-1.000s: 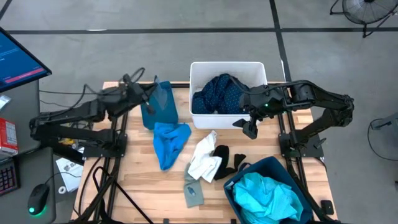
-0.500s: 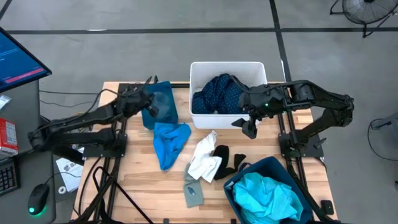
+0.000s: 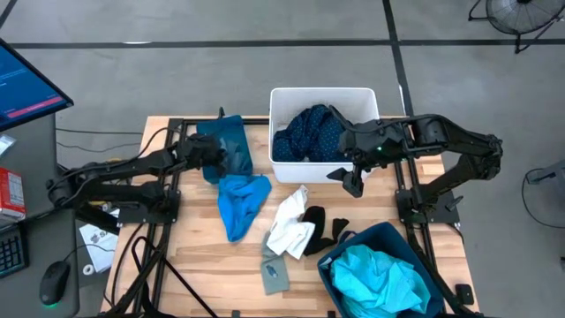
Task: Pick & Place Cloths
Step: Put the blue sock into the blue bin, then put the white shorts into the dark blue bin
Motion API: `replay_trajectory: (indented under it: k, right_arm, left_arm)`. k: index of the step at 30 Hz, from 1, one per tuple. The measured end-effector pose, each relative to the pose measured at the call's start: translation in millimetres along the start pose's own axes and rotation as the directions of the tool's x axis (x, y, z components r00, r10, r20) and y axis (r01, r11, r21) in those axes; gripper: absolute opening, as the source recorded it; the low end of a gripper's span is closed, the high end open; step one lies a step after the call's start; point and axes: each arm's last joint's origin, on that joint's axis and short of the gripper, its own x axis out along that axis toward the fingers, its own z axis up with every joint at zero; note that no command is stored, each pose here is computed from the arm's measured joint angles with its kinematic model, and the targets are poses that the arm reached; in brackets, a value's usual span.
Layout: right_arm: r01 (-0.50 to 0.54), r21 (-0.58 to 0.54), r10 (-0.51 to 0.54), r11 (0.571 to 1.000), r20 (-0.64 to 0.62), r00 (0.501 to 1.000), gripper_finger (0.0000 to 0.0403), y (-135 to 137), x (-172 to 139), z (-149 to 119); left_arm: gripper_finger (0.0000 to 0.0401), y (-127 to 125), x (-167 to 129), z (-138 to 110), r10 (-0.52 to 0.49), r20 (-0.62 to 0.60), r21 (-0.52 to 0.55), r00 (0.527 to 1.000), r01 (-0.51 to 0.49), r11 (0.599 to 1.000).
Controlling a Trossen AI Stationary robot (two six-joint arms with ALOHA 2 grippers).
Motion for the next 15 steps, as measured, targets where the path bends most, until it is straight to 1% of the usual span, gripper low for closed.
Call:
replay_trajectory:
  k: [3,7,9,11,13,15]
  right_arm:
    - [-0.007,-0.005,0.007,1.000,-0.002,1.000,0.0302,2.3,-0.4,-0.9]
    - [-0.015,-0.015,0.015,1.000,-0.006,1.000,0.0302,5.2,-0.9,-2.1]
    - [-0.017,-0.016,0.017,1.000,-0.006,1.000,0.0302,5.6,-0.9,-2.3]
    - [-0.017,-0.016,0.017,1.000,-0.007,1.000,0.0302,5.7,-1.0,-2.4]
    - [-0.015,-0.017,0.015,1.000,-0.012,1.000,0.0302,5.4,-0.9,-2.8]
    - [-0.013,-0.016,0.012,1.000,-0.015,1.000,0.0302,5.0,-0.9,-3.0]
  left_arm:
    - [0.0108,-1.1,-0.5,0.4,-0.039,0.001,0.029,0.999,0.039,0.999]
    - [0.0175,-1.9,-2.4,1.3,-0.066,0.009,0.023,0.998,0.066,0.998]
    - [0.0211,-5.1,-6.4,3.4,-0.133,0.017,0.026,0.991,0.132,0.991]
    - [0.0244,-10.8,-13.1,12.1,-0.211,0.053,0.021,0.976,0.210,0.977]
    - [0.0270,-16.4,-20.7,21.3,-0.259,0.088,0.014,0.962,0.259,0.966]
    - [0.0287,-23.7,-29.9,31.4,-0.310,0.124,0.028,0.943,0.309,0.951]
